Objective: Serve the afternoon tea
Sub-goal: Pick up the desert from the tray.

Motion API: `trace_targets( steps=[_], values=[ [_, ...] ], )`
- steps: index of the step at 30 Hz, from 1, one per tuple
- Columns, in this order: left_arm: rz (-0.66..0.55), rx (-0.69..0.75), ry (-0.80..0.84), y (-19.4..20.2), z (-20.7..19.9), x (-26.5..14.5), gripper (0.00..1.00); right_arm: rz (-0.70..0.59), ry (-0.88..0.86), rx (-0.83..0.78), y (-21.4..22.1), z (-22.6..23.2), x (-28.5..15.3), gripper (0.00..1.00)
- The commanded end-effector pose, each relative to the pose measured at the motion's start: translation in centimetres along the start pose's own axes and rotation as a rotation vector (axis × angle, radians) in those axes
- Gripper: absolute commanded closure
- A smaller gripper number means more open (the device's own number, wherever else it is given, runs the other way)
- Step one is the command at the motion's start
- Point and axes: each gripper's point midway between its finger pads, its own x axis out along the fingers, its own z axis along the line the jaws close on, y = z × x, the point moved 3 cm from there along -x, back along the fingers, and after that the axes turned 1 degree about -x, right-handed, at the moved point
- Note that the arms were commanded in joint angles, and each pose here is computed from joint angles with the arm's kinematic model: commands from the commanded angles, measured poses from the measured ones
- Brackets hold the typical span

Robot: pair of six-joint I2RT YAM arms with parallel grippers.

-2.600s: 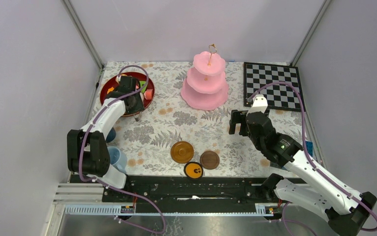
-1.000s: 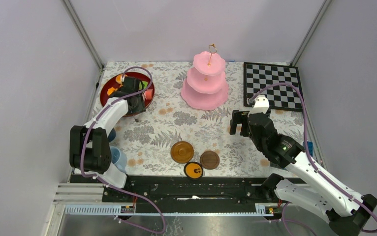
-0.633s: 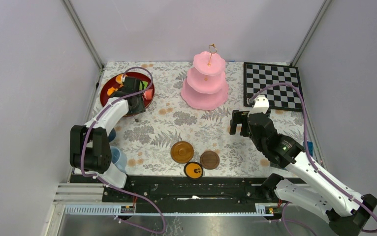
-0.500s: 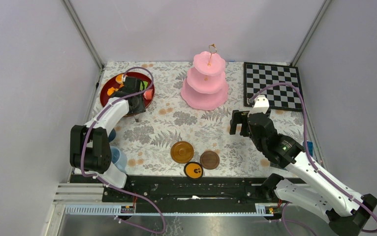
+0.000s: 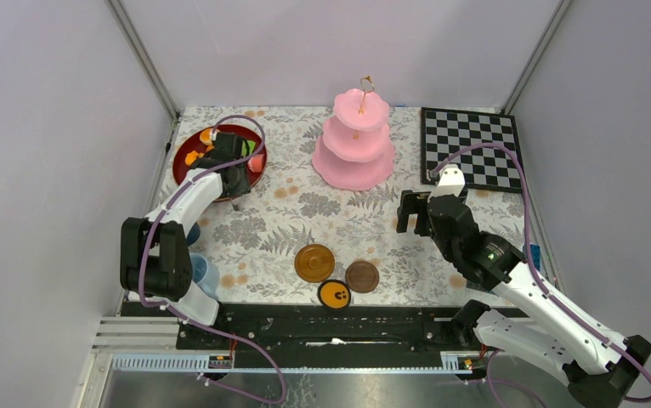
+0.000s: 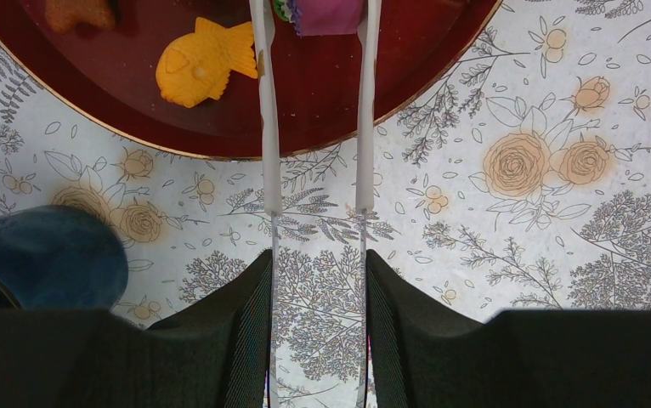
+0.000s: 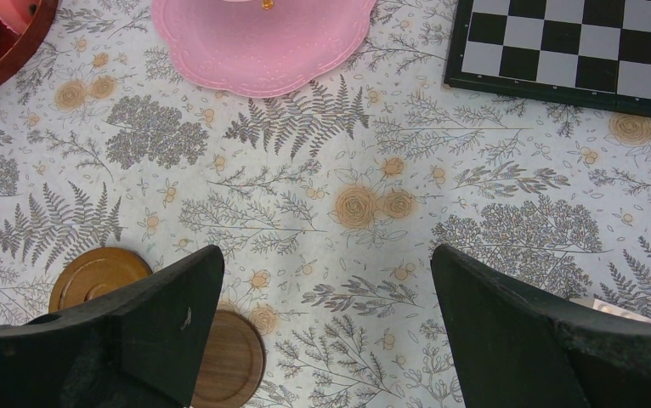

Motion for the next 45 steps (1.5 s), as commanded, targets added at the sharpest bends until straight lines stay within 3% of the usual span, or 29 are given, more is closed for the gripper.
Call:
trace_targets(
  steps=[1,7,14,22,25,30,36,41,45],
  values=[
    [-0.117,-0.015,0.03,-3.0,-0.5,-1.8,0.99,-0.014,-0.009,0.018,-0.3,0.2,0.0,0.0],
    [-0.118,-0.015,0.032,-2.9,-0.6,-1.7,0.6,-0.013,-0.008,0.018,-0.3,0.1,0.1,0.0],
    [-0.118,-0.014,0.024,-2.9,-0.5,-1.6,0.42,-0.013,-0.007,0.017,-0.3,0.1,0.1,0.0],
    [-0.137,-0.015,0.019,-3.2,-0.3,-2.0,0.48,-0.012,-0.009,0.017,-0.3,0.2,0.2,0.0],
    [-0.128,-0.016,0.025,-3.2,-0.5,-1.6,0.44,-0.012,-0.008,0.016,-0.3,0.2,0.2,0.0],
    [-0.115,-0.017,0.031,-3.4,-0.9,-1.0,0.46,-0.013,-0.008,0.016,-0.3,0.2,0.2,0.0],
    [-0.107,-0.011,0.027,-3.5,-1.1,-0.3,0.58,-0.016,-0.006,0.017,-0.3,0.1,0.1,0.0],
    [-0.12,-0.011,0.018,-3.8,-1.1,-0.7,0.91,-0.015,-0.012,0.017,-0.3,0.2,0.1,0.0],
    [-0.147,-0.012,0.011,-4.0,-0.9,-1.3,0.98,-0.016,-0.01,0.017,-0.3,0.2,0.1,0.0]
  ],
)
